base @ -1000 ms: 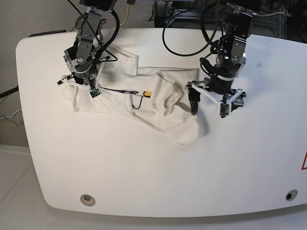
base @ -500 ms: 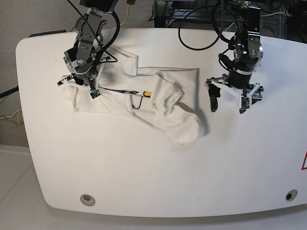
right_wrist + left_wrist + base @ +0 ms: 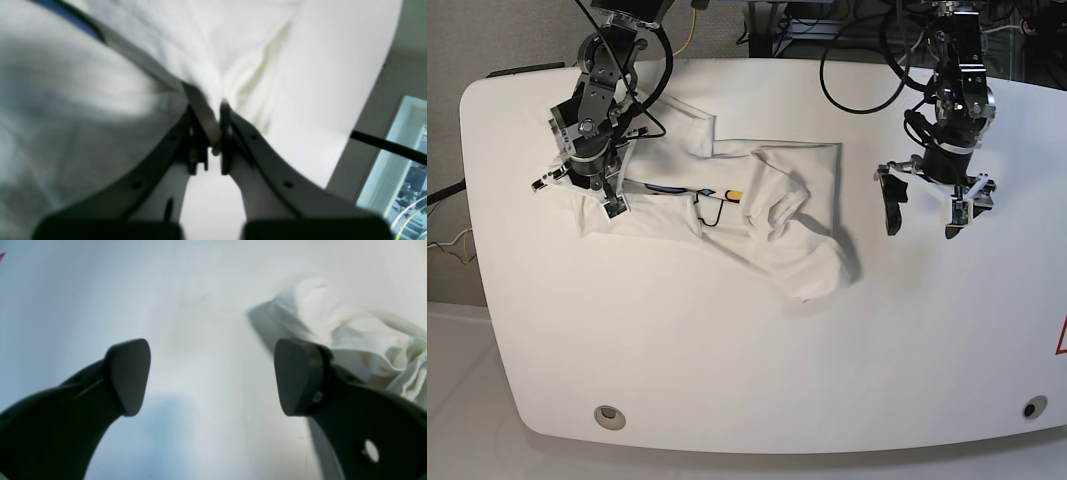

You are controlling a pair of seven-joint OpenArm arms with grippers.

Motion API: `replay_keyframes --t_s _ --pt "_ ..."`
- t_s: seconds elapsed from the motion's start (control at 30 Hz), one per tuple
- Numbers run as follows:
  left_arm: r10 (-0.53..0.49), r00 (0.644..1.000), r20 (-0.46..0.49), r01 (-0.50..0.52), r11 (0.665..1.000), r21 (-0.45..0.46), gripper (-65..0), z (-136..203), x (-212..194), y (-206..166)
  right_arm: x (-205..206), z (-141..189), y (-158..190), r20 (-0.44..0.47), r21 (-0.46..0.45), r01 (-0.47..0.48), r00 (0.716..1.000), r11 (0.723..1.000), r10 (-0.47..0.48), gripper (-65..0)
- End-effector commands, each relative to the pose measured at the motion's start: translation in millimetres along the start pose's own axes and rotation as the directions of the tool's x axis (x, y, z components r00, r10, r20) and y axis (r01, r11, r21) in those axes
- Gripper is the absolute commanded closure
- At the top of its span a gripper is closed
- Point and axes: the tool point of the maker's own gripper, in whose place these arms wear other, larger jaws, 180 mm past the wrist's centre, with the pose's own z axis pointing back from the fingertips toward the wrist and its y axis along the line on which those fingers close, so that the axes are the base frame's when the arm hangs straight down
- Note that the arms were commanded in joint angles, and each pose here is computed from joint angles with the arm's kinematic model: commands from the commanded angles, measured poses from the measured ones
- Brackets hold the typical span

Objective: Fold the T-shirt properly
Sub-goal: 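Open the left gripper and lift it away from the shirt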

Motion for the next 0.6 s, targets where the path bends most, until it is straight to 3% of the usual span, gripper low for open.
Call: replay_keyframes --t_s 0.0,0.57 --pt "-0.011 0.998 0.065 0.012 1.0 -0.007 -55.0 -0.8 20.4 0.0 12.2 6.3 -14.6 0.035 -0.044 0.008 0.999 0.999 -0.006 0.0" --pt "-0.017 0.998 0.065 0.017 1.0 -0.006 -55.0 -1.3 20.9 3.5 8.7 6.9 -19.6 0.009 -0.073 -0.01 1.0 0.997 0.011 0.0"
